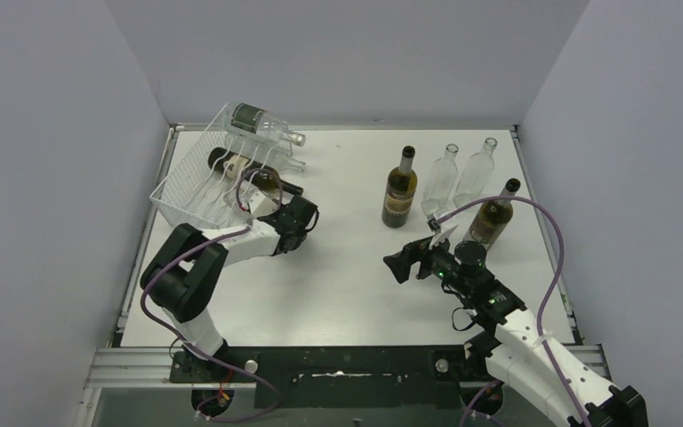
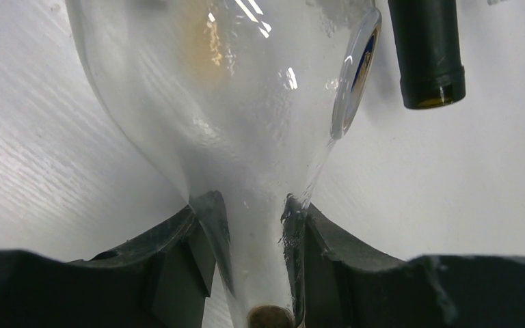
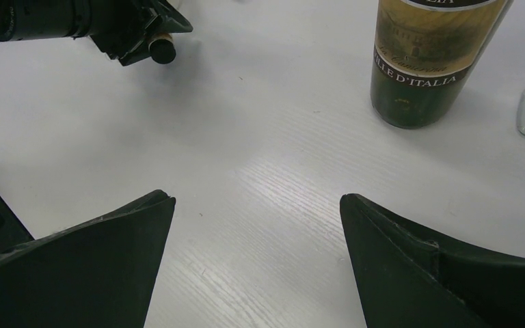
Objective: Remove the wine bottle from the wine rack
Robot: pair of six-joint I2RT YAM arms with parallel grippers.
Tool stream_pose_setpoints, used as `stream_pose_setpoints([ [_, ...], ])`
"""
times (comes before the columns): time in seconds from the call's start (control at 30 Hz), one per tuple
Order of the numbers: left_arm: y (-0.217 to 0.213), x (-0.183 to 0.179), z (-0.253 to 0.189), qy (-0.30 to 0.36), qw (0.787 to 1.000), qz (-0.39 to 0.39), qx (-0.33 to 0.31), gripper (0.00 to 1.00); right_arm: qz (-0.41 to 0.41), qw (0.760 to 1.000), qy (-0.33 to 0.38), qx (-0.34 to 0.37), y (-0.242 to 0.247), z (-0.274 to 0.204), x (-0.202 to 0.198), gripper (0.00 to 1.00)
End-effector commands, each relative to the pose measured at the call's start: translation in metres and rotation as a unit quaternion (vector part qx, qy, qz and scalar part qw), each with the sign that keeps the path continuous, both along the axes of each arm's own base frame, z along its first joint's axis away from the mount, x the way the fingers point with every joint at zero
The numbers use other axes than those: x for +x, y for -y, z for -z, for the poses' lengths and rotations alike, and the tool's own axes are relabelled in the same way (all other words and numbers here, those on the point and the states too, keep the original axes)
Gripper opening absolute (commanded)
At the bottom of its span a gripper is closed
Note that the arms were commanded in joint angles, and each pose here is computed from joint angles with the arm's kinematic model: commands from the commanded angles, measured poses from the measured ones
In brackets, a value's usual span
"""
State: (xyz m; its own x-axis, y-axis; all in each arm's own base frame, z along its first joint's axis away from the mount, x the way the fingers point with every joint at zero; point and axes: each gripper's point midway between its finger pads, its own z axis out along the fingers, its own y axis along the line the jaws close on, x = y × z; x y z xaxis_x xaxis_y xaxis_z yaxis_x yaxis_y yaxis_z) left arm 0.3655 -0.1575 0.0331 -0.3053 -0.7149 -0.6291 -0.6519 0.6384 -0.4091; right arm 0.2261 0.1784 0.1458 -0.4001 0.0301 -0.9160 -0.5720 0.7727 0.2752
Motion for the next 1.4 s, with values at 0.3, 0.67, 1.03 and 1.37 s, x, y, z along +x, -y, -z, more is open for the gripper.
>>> stream_pose_setpoints([
  [0.3, 0.050, 0.001, -0.065, 0.114, 0.990, 0.020, -0.075, 0.00, 0.000, 1.000, 0.024, 0.010, -0.005, -0.012, 0.006, 0.98],
  [0.67, 0.089, -0.051, -0.124, 0.092, 0.970, 0.102, -0.200, 0.00, -0.028, 0.999, 0.032, 0.015, -0.030, -0.014, 0.009, 0.98],
  [1.03, 0.076, -0.137, -0.165, 0.029, 0.940, 0.188, -0.283, 0.00, -0.138, 0.973, 0.177, -0.055, -0.093, -0.023, 0.004, 0.98],
  [1.37, 0.084, -0.192, -0.193, -0.022, 0.887, 0.240, -0.395, 0.00, -0.316, 0.879, 0.346, -0.088, -0.145, -0.041, -0.019, 0.98],
])
